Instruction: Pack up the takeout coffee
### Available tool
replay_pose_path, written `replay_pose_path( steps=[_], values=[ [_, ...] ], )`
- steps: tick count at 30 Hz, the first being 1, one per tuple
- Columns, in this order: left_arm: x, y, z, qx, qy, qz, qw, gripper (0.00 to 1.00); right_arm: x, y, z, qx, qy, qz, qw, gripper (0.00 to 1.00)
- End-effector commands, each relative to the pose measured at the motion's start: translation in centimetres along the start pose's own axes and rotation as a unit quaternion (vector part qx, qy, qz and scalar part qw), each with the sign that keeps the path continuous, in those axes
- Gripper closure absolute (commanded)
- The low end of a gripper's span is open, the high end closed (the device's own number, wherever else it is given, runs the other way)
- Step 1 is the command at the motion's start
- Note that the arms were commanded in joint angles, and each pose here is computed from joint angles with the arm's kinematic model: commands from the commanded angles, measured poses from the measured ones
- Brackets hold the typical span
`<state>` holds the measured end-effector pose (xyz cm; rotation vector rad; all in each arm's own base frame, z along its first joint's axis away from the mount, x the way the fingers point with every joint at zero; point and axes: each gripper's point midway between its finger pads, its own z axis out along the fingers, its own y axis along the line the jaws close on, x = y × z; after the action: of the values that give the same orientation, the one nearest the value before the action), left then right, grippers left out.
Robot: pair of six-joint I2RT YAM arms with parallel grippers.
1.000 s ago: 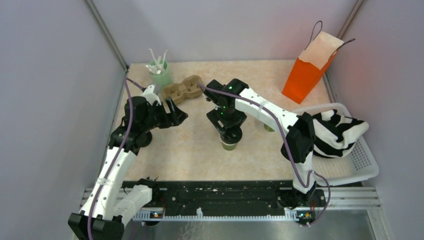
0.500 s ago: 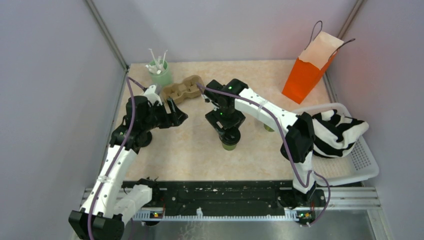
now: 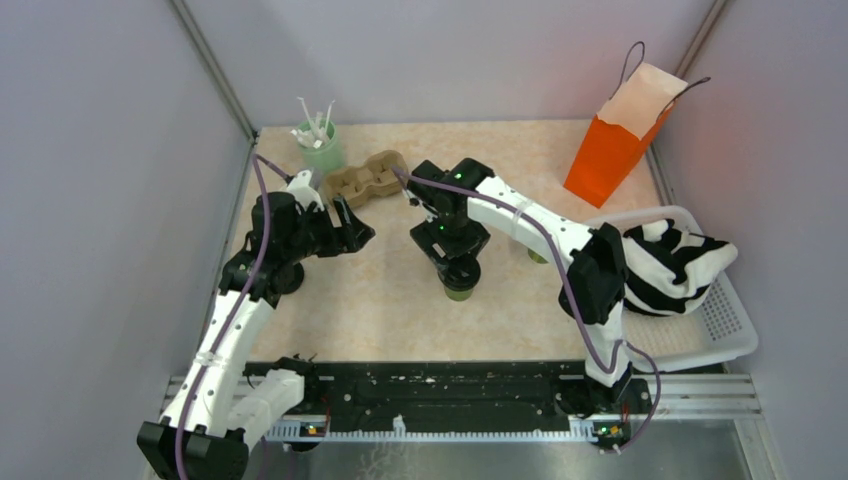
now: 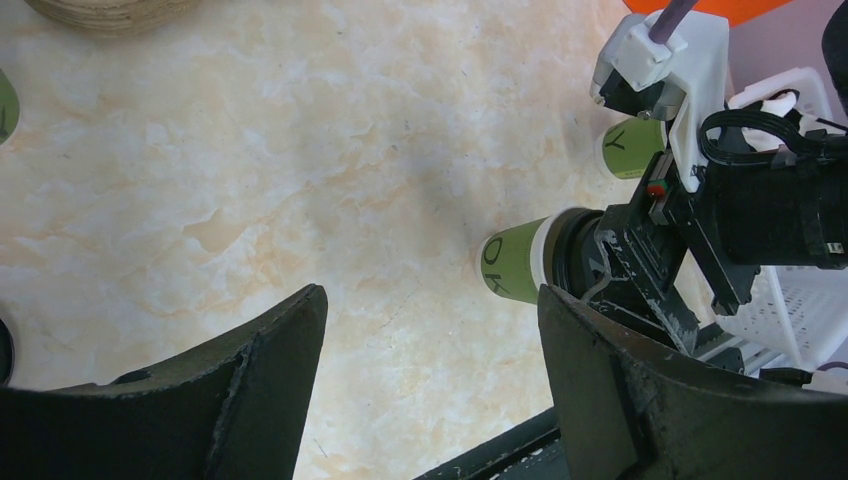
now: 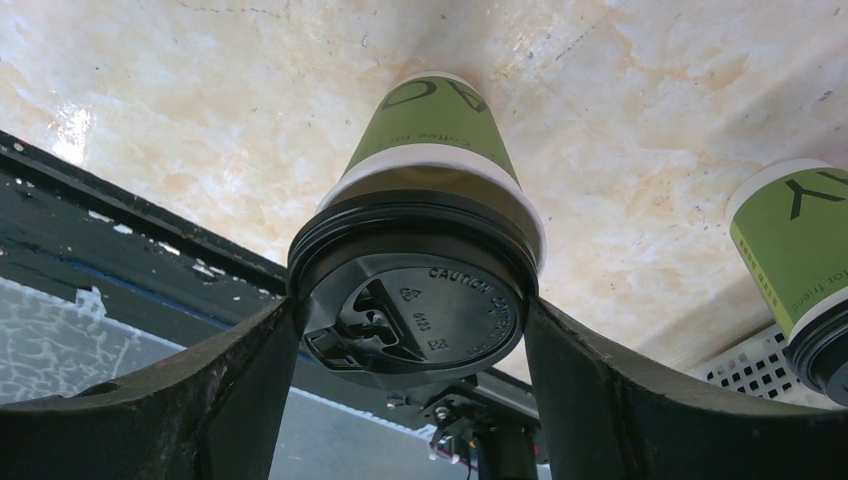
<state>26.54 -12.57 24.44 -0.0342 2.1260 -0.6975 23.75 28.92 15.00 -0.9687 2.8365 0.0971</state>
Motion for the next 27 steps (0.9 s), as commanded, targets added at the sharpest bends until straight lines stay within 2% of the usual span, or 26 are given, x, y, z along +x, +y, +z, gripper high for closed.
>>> replay_pose_path(
  steps=[1,15,27],
  values=[
    [-0.9,-0.5,-0.7,0.004,-0.019,0.01,1.0,0.17,-0.9,0.1,0.5,-0.002,-0.006,0.0,1.0,0.23],
    [-0.9,-0.5,-0.8,0.002,-0.02,0.011,1.0,0.17,-1.1,-0.2,1.2,0.006,-0.003,0.003,1.0,0.22],
    [-1.1,-0.6,-0.2,0.006,-0.016,0.014,1.0,0.17,-1.3,-0.9,-1.5,0.024,-0.029,0.008,0.999,0.22]
  ],
)
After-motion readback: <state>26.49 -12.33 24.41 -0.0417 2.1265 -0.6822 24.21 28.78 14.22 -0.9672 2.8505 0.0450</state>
